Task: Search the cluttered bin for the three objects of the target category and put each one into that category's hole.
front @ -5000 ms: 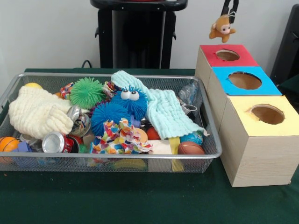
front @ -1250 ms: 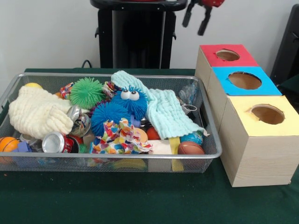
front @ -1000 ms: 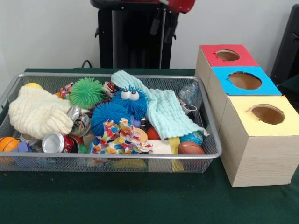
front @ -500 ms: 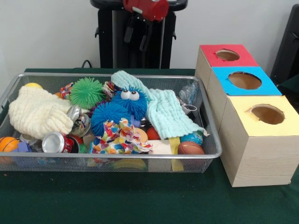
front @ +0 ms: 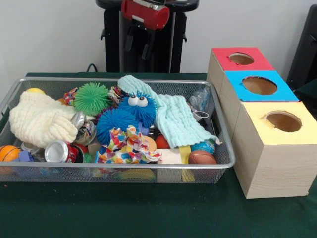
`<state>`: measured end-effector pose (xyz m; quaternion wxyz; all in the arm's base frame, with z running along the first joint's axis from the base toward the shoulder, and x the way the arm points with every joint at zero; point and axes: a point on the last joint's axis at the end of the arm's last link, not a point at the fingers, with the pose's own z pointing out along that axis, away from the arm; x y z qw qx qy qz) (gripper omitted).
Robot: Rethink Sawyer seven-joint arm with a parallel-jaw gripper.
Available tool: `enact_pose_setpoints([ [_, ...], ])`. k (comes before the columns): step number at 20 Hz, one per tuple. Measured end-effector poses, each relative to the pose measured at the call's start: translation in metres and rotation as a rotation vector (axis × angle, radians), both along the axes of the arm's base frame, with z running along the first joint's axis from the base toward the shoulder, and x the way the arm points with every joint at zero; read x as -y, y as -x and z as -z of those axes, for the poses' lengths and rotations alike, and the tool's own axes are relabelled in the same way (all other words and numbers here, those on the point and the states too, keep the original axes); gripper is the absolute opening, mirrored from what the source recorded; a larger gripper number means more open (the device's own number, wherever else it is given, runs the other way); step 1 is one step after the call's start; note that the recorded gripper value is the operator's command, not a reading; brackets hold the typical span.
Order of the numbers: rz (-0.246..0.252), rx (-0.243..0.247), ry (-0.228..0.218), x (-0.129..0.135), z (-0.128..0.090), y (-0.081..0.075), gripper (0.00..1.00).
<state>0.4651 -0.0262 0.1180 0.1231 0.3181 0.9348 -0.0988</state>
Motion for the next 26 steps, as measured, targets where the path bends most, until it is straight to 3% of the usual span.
enact_pose_setpoints([
  [6,-0.037,-0.016,-0.001,0.022,0.008,0.008,1.0],
  [16,-0.024,-0.029,-0.026,0.073,0.021,0.02,1.0],
  [20,-0.055,-0.024,-0.022,0.074,0.034,0.026,1.0],
  [26,-0.1,0.027,-0.024,0.071,0.063,0.033,1.0],
])
